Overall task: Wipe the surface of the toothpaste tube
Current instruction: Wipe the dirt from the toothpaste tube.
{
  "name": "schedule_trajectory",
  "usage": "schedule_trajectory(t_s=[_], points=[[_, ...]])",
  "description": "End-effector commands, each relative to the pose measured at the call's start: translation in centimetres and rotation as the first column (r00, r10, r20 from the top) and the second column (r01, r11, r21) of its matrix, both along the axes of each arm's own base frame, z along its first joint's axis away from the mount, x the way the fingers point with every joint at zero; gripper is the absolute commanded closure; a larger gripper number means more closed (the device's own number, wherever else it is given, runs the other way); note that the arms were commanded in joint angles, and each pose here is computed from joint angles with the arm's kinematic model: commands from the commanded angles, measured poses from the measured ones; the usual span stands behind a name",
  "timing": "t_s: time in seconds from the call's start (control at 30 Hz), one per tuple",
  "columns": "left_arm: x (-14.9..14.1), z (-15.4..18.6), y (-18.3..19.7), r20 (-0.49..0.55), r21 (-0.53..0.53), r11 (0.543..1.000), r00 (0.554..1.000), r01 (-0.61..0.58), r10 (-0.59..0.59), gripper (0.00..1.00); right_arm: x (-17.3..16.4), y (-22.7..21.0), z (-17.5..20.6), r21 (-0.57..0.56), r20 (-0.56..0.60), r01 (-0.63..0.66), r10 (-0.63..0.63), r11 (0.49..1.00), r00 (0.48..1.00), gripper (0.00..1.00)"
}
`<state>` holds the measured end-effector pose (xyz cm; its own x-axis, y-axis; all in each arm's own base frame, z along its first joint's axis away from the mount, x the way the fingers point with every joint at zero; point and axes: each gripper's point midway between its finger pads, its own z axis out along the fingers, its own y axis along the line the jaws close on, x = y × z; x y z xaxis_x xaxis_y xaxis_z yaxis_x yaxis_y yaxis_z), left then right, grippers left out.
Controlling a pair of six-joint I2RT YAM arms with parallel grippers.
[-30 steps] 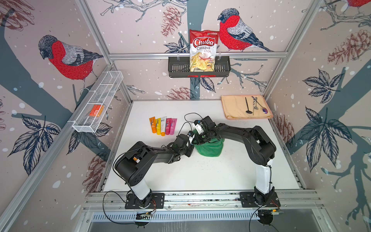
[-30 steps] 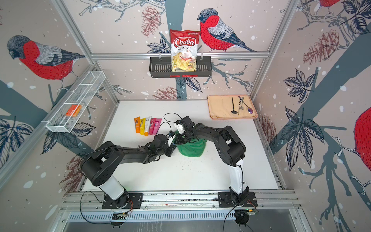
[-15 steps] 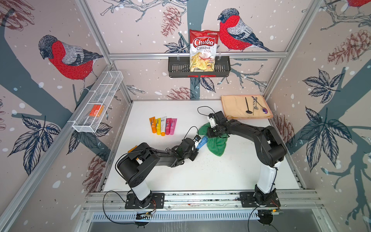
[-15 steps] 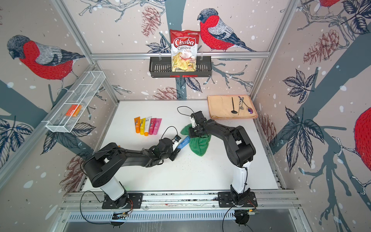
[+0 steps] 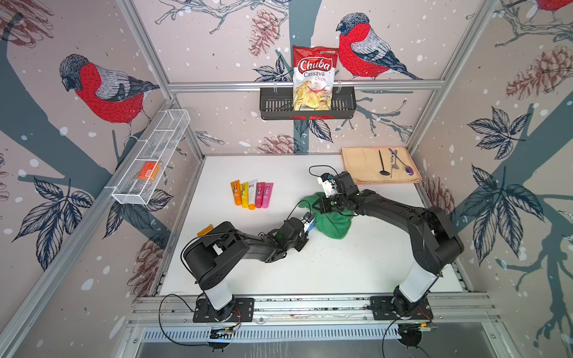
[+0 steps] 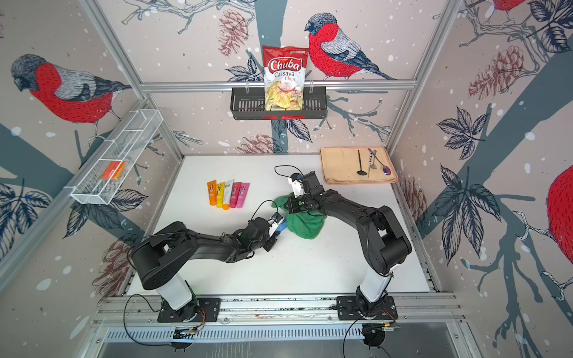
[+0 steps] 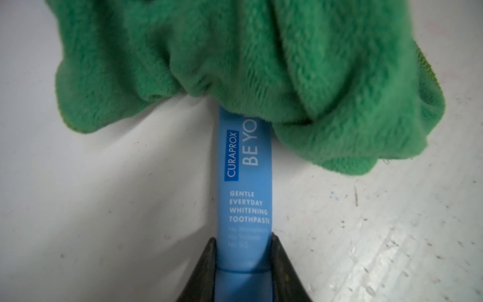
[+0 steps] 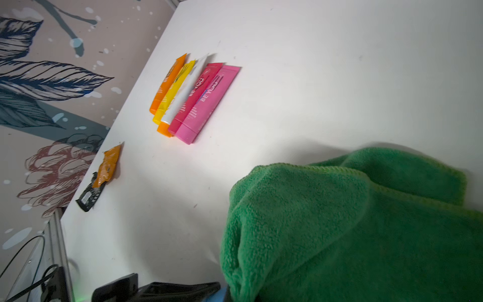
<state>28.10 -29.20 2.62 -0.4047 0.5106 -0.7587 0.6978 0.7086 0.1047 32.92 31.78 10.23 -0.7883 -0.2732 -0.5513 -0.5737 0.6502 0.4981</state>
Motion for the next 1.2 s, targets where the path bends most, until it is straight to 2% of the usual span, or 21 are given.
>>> schedule_trajectory(t_s=[0.0,0.17,0.4,0.53,0.7,0.97,1.1,1.17], points=[[0.7,1.0,-0.3,0.049,-0.029,1.0,0.999,-0.009,0.01,0.93,-0.9,2.2,-0.4,0.045,-0.022,-0.049,0.05,0.998,0.999,1.0],[0.7,1.0,-0.3,0.05,-0.031,0.999,0.999,-0.012,0.014,0.92,-2.7,2.9,-3.3,0.005,-0.066,-0.059,0.059,0.998,0.996,1.0],[0.8,1.0,-0.4,0.05,-0.035,0.999,0.999,-0.013,0.015,0.93,-4.3,1.3,-6.5,-0.07,-0.103,-0.029,0.021,0.997,0.994,1.0],[0.7,1.2,-0.3,0.053,-0.041,0.999,0.998,-0.014,0.016,0.93,-3.7,-0.7,-8.2,-0.176,-0.09,0.025,-0.041,0.984,0.995,1.0],[0.6,1.3,-0.2,0.052,-0.052,0.999,0.998,-0.014,0.016,0.93,-1.8,-4.9,-9.8,-0.302,-0.066,0.13,-0.157,0.944,0.985,1.0],[0.5,1.3,-0.3,0.049,-0.066,0.998,0.999,-0.008,0.011,0.93,1.0,-8.4,-8.9,-0.301,-0.03,0.234,-0.255,0.924,0.967,1.0],[0.5,1.3,-0.3,0.043,-0.07,0.997,0.999,-0.01,0.013,0.93,1.5,-8.4,-8.3,-0.29,-0.023,0.24,-0.257,0.926,0.966,1.0],[0.6,1.3,-0.3,0.04,-0.072,0.997,0.999,-0.009,0.012,0.93,1.1,-7.5,-7.2,-0.239,-0.026,0.218,-0.231,0.946,0.973,1.0]])
